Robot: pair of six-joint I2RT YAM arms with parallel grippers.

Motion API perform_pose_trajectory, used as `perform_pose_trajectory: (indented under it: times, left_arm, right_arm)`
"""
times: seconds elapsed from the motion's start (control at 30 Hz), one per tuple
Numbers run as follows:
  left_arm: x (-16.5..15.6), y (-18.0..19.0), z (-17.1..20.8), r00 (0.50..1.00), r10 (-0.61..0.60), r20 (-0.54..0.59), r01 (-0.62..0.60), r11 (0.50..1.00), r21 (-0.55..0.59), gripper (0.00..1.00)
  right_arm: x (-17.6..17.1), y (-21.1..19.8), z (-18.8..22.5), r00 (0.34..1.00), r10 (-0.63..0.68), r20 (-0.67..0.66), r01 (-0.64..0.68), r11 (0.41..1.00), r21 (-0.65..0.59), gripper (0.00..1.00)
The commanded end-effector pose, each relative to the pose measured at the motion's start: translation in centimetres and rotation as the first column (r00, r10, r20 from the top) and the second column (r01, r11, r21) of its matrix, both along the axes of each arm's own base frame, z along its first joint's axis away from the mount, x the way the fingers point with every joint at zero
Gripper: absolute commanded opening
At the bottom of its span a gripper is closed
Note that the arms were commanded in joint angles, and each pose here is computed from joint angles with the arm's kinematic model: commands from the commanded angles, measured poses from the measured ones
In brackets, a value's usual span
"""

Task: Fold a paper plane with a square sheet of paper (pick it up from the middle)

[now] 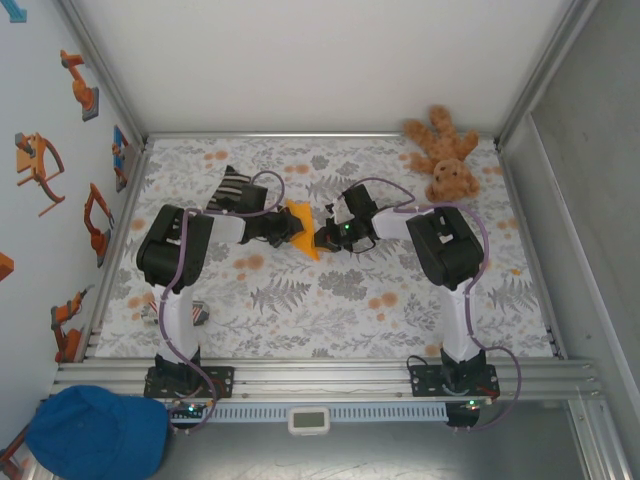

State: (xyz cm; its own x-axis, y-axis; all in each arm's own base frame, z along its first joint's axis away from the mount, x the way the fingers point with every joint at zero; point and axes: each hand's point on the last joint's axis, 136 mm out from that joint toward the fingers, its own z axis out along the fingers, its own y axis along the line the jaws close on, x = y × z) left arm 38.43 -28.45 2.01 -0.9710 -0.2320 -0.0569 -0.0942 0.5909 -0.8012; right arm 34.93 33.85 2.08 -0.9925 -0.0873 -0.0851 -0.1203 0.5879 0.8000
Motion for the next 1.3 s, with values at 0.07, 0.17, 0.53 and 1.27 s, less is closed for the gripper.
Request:
perform_pose_trajectory:
  times: [0.07, 0.17, 0.53, 1.27]
  left_arm:
    - [0.2, 0.3, 0.0, 1.000, 0.003, 0.013, -0.003, 1.000, 0.024, 0.06]
    - [0.4, 0.1, 1.5, 0.998, -0.007, 0.060, 0.006, 1.000, 0.011, 0.07]
    - [0.6, -1.6, 3.7, 0.990, -0.080, 0.117, 0.081, 0.997, 0.001, 0.14]
    - [1.7, -0.4, 0.7, 0.997, -0.042, 0.061, 0.038, 0.997, 0.064, 0.13]
  right_arm:
    - [-1.2, -2.1, -3.9, 0.995, -0.031, -0.095, 0.019, 0.992, -0.123, 0.06]
    - [-1.2, -2.1, -3.8, 0.995, -0.029, -0.093, 0.017, 0.992, -0.125, 0.05]
    - [-1.3, -2.2, -4.0, 0.995, -0.028, -0.101, 0.015, 0.991, -0.134, 0.05]
    - [-1.5, -2.4, -4.3, 0.993, -0.024, -0.112, 0.008, 0.989, -0.146, 0.05]
